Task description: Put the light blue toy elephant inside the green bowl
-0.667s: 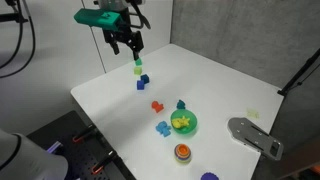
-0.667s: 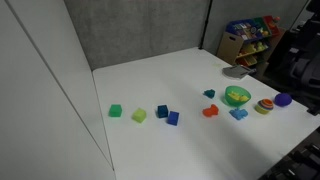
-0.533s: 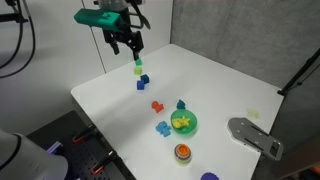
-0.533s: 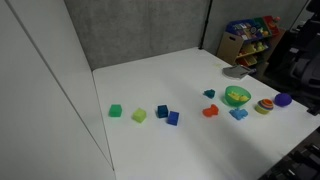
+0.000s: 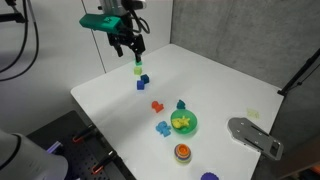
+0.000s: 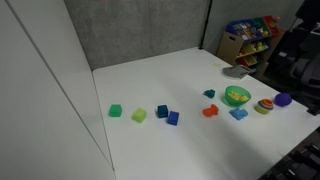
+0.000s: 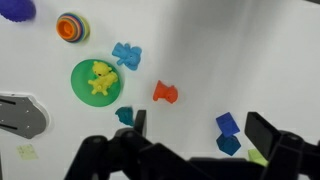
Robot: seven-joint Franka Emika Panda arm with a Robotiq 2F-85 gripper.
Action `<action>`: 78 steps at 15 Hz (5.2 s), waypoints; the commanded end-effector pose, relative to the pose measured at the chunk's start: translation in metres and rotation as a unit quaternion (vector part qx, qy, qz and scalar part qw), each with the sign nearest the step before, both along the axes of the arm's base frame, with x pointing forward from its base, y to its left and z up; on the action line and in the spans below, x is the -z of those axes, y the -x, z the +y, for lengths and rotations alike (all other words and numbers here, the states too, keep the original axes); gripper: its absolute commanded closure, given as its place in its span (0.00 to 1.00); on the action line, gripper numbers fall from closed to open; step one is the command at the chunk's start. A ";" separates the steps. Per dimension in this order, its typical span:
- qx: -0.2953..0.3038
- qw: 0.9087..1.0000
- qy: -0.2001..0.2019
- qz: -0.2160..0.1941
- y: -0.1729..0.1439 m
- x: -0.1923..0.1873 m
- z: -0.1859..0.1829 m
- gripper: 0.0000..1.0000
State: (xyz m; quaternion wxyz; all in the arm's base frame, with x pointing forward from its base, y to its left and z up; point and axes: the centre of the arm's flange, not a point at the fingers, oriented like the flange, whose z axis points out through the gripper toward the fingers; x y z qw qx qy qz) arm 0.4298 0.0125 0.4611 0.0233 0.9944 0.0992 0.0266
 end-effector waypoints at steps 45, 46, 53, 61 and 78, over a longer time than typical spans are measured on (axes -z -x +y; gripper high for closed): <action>0.367 0.928 0.063 -0.016 -0.067 0.354 -0.110 0.00; 0.378 0.924 0.061 -0.018 -0.066 0.359 -0.110 0.00; 0.426 0.902 0.044 -0.059 -0.064 0.394 -0.116 0.00; 0.447 0.889 0.024 -0.099 -0.062 0.428 -0.111 0.00; 0.422 0.899 0.019 -0.115 -0.062 0.398 -0.101 0.87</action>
